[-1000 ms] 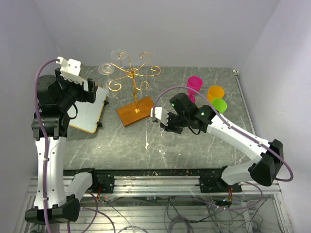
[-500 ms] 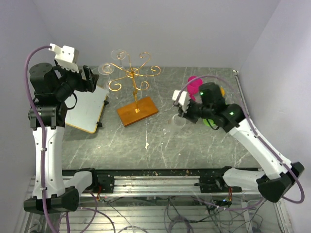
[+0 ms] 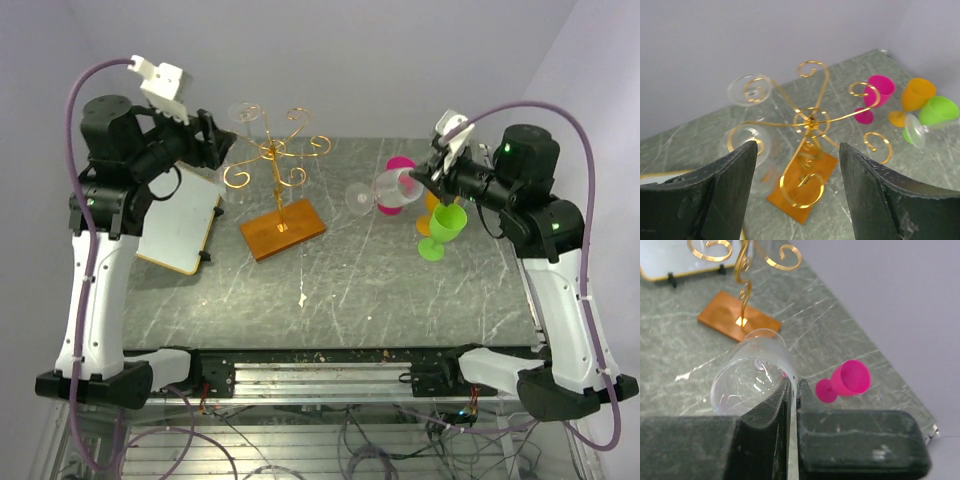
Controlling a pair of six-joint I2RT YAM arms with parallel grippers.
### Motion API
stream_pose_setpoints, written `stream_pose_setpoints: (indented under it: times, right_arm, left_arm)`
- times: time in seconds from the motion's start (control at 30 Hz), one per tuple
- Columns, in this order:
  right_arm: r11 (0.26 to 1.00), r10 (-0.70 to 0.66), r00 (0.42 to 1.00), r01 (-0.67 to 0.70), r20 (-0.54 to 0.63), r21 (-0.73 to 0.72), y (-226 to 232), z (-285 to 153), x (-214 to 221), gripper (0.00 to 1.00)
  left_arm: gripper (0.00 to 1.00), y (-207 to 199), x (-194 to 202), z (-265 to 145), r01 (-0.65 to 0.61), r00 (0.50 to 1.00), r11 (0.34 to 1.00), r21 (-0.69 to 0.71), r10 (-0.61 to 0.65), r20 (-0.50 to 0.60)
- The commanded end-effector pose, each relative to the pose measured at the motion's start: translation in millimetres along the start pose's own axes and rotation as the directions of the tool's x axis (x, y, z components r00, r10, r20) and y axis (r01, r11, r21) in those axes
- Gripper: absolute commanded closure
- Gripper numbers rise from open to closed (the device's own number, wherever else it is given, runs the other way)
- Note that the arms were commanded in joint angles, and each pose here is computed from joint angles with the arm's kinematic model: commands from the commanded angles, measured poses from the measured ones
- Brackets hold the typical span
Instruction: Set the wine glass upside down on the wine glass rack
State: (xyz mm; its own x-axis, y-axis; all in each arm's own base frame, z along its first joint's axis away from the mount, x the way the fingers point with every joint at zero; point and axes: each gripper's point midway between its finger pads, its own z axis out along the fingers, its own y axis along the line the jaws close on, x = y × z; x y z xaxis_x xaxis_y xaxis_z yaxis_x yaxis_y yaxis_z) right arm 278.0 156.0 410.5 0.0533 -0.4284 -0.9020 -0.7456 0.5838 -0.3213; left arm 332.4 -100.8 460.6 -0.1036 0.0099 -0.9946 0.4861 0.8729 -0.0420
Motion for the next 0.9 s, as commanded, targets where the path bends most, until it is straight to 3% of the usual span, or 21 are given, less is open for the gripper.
stream_pose_setpoints:
  times: [0.0, 0.2, 0.37, 0.87]
  right_arm:
    - [0.991, 0.042, 0.997, -0.050, 0.068, 0.123, -32, -7, -37, 1.00]
    - [0.953, 0.039, 0.993, -0.071, 0.113, 0.295, -75, -17, -68, 1.00]
    - [0.932, 0.059, 0.983, -0.116, 0.172, 0.342, -91, -19, -88, 1.00]
    - [0.953, 0.116, 0.928, -0.205, 0.354, 0.225, -88, 7, -120, 1.00]
  left_arm:
    - [0.23, -23, 4, 23, 0.007, 0.999, 0.998, 0.066, -0.004, -0.049]
    - [0.20, -61, -12, 41, 0.092, 0.996, 0.974, 0.209, -0.086, -0.036]
    - [0.22, -75, -22, 49, 0.143, 0.989, 0.957, 0.253, -0.150, 0.008]
    - [0.22, -115, -24, 62, 0.281, 0.957, 0.880, 0.384, -0.285, -0.048]
